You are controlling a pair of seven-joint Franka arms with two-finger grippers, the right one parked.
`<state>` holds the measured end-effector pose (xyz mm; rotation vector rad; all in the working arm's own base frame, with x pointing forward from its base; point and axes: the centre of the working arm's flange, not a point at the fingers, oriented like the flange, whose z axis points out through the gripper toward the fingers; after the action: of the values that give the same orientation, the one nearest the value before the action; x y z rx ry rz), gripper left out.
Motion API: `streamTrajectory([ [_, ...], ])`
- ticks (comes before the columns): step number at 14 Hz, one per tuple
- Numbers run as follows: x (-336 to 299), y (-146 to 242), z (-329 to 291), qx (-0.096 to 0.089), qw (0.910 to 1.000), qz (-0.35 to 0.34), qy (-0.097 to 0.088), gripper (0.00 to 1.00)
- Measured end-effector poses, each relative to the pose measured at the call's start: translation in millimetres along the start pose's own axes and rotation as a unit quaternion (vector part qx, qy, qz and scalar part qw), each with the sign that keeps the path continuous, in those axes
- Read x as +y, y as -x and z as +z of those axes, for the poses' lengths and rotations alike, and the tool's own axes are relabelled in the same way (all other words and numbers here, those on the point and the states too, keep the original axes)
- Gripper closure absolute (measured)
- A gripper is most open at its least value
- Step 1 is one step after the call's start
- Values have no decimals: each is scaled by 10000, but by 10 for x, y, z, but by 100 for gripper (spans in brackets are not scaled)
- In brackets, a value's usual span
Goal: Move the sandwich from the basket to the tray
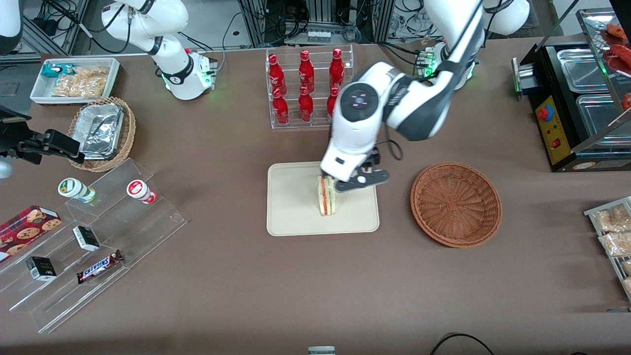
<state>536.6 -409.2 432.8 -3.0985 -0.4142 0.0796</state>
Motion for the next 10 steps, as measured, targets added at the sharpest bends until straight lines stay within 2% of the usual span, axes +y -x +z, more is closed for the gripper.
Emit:
streamTrajectory([
  [2, -340, -289, 17, -183, 9995, -175, -209, 0],
  [5, -1079, -829, 36, -594, 9971, 77, -462, 0],
  [7, -1662, -1097, -64, -777, 9954, 365, -436, 0],
  [10, -2352, -1165, -263, -837, 9931, 762, -307, 0],
])
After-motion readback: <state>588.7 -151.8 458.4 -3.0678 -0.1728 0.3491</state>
